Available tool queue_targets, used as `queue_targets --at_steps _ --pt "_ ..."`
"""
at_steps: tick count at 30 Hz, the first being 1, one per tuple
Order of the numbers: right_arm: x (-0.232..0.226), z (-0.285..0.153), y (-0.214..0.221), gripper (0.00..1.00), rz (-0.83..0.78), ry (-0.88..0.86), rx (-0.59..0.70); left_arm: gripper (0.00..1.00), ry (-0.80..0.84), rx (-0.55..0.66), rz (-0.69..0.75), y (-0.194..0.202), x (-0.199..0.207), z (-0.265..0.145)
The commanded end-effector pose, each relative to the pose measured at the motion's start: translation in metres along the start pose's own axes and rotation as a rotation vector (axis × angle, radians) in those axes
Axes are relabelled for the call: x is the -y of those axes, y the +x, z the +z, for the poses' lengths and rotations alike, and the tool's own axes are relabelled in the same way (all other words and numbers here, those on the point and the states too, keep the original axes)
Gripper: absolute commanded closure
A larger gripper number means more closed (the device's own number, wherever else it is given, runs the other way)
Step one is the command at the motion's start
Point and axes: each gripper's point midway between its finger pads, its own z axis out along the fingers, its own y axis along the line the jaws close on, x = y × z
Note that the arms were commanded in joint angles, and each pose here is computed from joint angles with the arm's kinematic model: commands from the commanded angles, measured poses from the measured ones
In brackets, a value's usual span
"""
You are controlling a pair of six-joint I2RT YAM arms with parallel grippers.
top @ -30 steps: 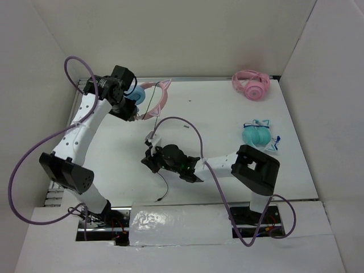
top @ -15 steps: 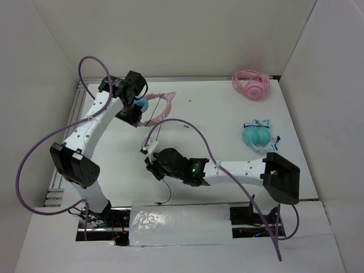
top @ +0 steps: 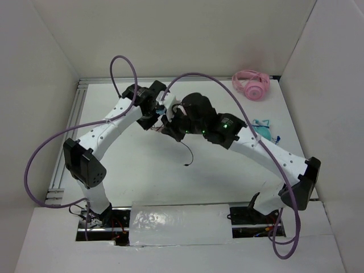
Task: Wrap the headphones
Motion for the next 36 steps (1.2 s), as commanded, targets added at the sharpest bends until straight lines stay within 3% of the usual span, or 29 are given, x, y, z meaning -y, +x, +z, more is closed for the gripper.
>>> queue_targets --at_steps 1,4,11,16,20,22,23,24,27,30,36 --pt "-0.011 -0.027 -0.004 0.99 -0.013 -0.138 -0.029 1.00 0.106 0.110 0.026 -0.018 0.023 0.008" --pt "0.003 -0.039 -0.004 0.99 0.001 -0.127 -0.013 1.00 0.165 0.104 0.105 -0.013 0.023 0.009" --pt "0.051 -0.050 -0.005 0.94 0.075 -0.011 -0.009 1.00 0.515 0.173 0.206 -0.010 0.048 -0.026" --pt "0.066 -0.030 0.004 0.97 0.130 0.121 -0.038 1.00 0.442 0.100 0.106 -0.004 0.020 -0.032" --pt "0.067 -0.022 0.000 0.99 0.085 0.243 -0.006 1.00 0.342 0.049 0.065 0.003 0.005 -0.031" --pt "0.057 -0.019 -0.007 0.99 0.053 0.253 -0.005 1.00 0.247 0.014 0.049 0.009 -0.010 -0.027" --pt "0.054 -0.015 -0.008 0.99 0.052 0.261 -0.010 1.00 0.221 -0.009 -0.044 0.008 -0.010 -0.033" --pt "0.043 -0.011 -0.007 1.00 0.026 0.271 -0.019 1.00 0.113 -0.028 -0.034 0.014 -0.028 -0.026" --pt "0.039 -0.003 -0.003 1.00 0.006 0.359 -0.033 1.00 0.054 -0.035 -0.045 0.016 -0.030 -0.027" --pt "0.049 -0.003 -0.012 1.00 0.038 0.403 -0.009 1.00 0.053 -0.028 -0.020 0.020 -0.033 -0.026" --pt "0.081 -0.015 -0.019 1.00 0.107 0.478 0.013 1.00 0.253 0.014 0.122 0.026 -0.020 -0.028"
